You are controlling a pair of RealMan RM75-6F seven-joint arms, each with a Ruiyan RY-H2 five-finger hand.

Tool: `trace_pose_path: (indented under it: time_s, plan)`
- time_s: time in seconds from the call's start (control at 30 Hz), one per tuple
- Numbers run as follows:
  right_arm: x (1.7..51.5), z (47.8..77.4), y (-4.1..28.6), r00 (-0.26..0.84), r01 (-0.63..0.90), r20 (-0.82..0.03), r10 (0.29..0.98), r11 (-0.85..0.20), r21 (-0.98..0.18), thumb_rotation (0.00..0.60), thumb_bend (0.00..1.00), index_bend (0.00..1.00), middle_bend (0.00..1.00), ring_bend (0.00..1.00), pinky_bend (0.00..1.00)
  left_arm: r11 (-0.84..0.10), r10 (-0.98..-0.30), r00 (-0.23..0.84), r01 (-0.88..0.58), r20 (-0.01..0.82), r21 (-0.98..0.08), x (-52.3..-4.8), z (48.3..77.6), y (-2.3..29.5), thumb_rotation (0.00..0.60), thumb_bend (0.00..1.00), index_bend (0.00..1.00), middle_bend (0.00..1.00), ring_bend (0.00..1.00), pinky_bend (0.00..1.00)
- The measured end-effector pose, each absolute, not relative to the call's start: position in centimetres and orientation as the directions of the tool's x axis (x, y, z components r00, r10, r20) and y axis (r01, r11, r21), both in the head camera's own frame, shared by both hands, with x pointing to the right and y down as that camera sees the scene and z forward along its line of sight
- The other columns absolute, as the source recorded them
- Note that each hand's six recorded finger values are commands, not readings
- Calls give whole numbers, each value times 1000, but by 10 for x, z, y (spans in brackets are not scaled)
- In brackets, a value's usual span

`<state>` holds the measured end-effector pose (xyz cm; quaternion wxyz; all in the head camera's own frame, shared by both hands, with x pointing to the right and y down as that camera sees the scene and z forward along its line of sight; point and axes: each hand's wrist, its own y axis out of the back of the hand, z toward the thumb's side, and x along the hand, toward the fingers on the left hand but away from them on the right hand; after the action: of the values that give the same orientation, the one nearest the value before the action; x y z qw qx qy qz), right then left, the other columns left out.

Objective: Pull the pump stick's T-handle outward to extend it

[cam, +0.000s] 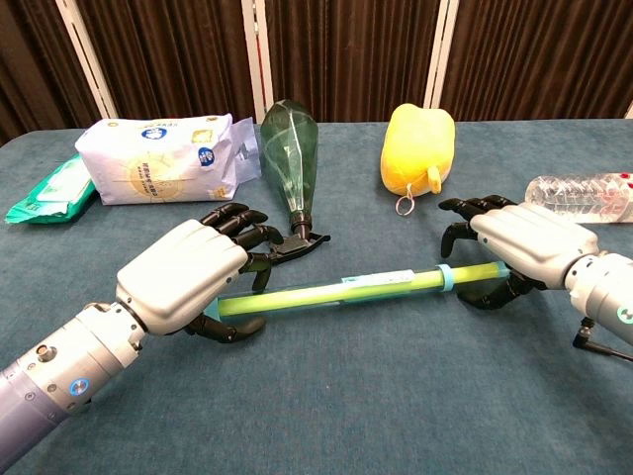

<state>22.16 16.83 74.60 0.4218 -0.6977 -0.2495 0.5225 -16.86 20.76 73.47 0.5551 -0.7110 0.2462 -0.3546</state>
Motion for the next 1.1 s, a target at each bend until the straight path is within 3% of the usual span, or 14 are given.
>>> trace_pose_path:
  time_s: [0.5, 0.87, 1.1]
  plan:
    - [249, 745, 150, 309, -81, -487, 817, -487, -870, 600, 430, 765, 157, 0, 0, -243, -738, 640, 44, 214, -969, -168, 729, 211, 600, 457, 713, 178, 75, 76]
    - [266, 737, 146, 272, -75, -477, 836, -476, -876, 600, 335, 843, 210, 0, 0, -223, -749, 639, 5, 175, -975, -167, 719, 206, 600, 458, 713, 186, 89, 76]
    - [279, 733, 137, 234, -68, -467, 853, -465, -883, 600, 333, 871, 230, 0, 0, -204, -751, 642, -4, 153, -979, -171, 713, 205, 600, 457, 714, 187, 89, 76]
